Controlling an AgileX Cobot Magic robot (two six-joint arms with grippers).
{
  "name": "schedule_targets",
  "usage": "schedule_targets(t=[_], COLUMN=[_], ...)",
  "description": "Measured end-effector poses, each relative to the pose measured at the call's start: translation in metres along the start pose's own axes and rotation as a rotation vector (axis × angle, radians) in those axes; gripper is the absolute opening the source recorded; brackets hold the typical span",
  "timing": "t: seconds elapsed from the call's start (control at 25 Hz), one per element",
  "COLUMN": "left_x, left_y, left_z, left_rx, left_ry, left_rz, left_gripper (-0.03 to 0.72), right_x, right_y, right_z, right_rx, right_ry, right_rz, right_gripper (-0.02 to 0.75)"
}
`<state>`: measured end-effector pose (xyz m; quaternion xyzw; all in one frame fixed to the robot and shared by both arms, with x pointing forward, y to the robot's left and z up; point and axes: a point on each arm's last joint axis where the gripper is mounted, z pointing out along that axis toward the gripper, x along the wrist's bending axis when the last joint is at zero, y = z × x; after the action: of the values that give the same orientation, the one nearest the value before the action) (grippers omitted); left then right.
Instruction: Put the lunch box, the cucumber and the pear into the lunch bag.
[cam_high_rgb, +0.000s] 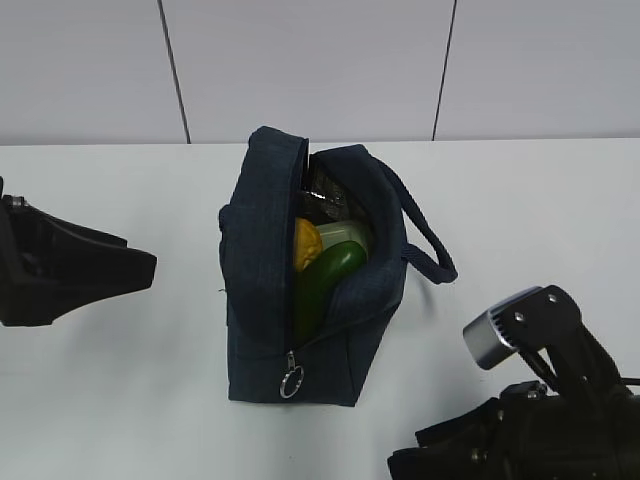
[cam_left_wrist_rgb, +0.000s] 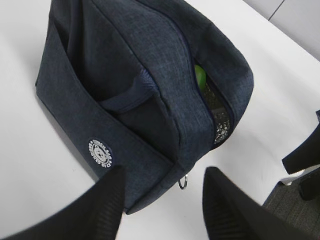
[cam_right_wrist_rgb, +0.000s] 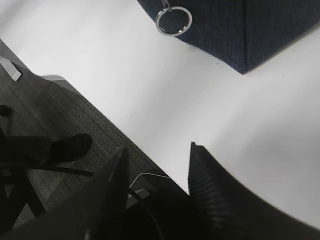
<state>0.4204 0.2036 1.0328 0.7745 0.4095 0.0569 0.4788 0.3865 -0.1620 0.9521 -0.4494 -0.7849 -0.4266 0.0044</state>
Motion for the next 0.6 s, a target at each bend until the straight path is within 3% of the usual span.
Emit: schedule_targets(t=[0.36, 0.6], left_x=[-0.003, -0.004], left_y=[-0.001, -0.001], left_z=[0.0, 0.0], left_rx=[0.01, 0.015], left_ry=[-0.028, -0.043], left_rz=[-0.001, -0.002], left_gripper=[0.311, 0.311], right_x=[0.003, 0.006], right_y=[0.016, 0.026], right_z=[-0.001, -0.007], right_rx=[0.057, 0.219], right_ry=[-0.033, -0.067], right_rz=[-0.098, -0.172], right_gripper=[0.319, 0.319])
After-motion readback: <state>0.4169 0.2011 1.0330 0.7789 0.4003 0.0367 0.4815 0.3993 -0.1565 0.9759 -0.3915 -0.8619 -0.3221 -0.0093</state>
